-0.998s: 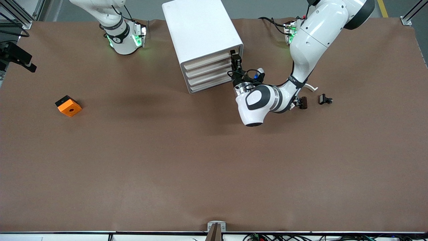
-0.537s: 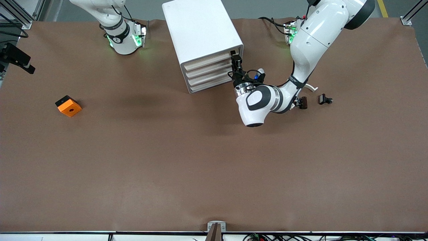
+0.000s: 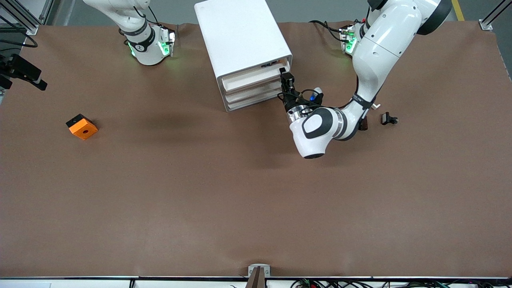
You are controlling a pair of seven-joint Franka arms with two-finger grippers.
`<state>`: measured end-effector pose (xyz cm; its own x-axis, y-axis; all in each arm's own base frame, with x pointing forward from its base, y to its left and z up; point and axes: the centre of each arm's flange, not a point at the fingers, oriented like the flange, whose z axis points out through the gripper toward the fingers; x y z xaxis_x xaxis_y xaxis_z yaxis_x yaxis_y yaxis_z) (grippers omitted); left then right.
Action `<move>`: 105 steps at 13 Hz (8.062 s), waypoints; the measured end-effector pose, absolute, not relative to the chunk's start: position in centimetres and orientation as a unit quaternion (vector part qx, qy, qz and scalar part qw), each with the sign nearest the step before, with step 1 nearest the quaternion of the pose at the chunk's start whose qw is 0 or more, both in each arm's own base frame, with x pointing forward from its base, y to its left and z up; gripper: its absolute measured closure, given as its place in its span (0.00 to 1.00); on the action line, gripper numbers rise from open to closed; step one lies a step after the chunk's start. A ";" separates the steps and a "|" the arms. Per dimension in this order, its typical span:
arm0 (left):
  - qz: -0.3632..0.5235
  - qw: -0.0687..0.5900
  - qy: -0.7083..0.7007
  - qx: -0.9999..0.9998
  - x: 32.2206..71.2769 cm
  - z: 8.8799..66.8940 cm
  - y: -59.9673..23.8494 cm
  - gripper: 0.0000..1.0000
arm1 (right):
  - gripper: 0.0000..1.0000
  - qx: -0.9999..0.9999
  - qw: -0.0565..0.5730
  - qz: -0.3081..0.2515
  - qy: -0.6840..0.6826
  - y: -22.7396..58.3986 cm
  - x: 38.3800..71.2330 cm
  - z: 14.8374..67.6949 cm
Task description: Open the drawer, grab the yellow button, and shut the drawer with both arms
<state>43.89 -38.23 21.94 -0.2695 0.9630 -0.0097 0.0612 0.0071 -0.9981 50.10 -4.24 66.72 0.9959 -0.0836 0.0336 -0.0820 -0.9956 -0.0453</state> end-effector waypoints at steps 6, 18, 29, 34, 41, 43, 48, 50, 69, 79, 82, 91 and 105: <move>0.540 0.395 -0.596 -0.444 46.0 22.4 -36.9 0.84 | 0.00 -0.999 0.022 -0.018 0.041 -4.2 50.1 66.7; 0.518 0.357 -0.633 -0.451 50.4 23.8 -34.3 0.84 | 0.00 -0.999 0.014 -0.018 0.041 -4.4 50.1 66.7; 0.498 0.316 -0.664 -0.459 54.5 25.7 -31.1 0.84 | 0.00 -0.999 0.014 -0.018 0.038 -4.1 50.1 66.7; 0.493 0.308 -0.672 -0.458 55.4 26.0 -29.9 0.82 | 0.00 -0.999 0.014 -0.018 0.037 -3.9 50.1 66.7; 0.488 0.309 -0.674 -0.460 55.3 25.7 -30.2 0.49 | 0.00 -0.999 0.014 -0.019 0.031 -3.4 50.2 66.8; 0.485 0.308 -0.676 -0.461 55.4 25.5 -30.1 0.27 | 0.00 -0.999 0.014 -0.019 0.032 -3.4 50.2 66.8; 0.484 0.309 -0.673 -0.467 55.2 25.8 -30.7 0.00 | 0.00 -0.999 0.014 -0.020 0.032 -3.5 50.2 66.8; 0.483 0.306 -0.671 -0.472 55.4 26.5 -31.0 0.00 | 0.00 -0.999 0.014 -0.020 0.032 -3.5 50.2 66.8; 0.299 0.199 -0.557 -0.749 59.7 41.3 -14.9 0.00 | 0.00 -0.999 0.014 -0.020 0.035 -3.8 50.2 66.8; 0.199 0.028 -0.298 -0.933 61.3 40.9 -5.5 0.00 | 0.00 -0.999 0.014 -0.020 0.035 -3.9 50.2 66.8; 0.149 -0.006 -0.216 -0.965 61.9 41.5 -3.9 0.00 | 0.00 -0.999 0.013 -0.020 0.035 -3.9 50.2 66.8; -0.003 -0.045 -0.044 -0.998 64.5 45.5 -3.2 0.00 | 0.00 -0.999 0.013 -0.020 0.035 -3.9 50.2 66.8; -0.061 -0.036 -0.005 -0.997 61.8 53.8 -2.0 0.00 | 0.00 -0.999 0.013 -0.020 0.035 -3.8 50.2 66.7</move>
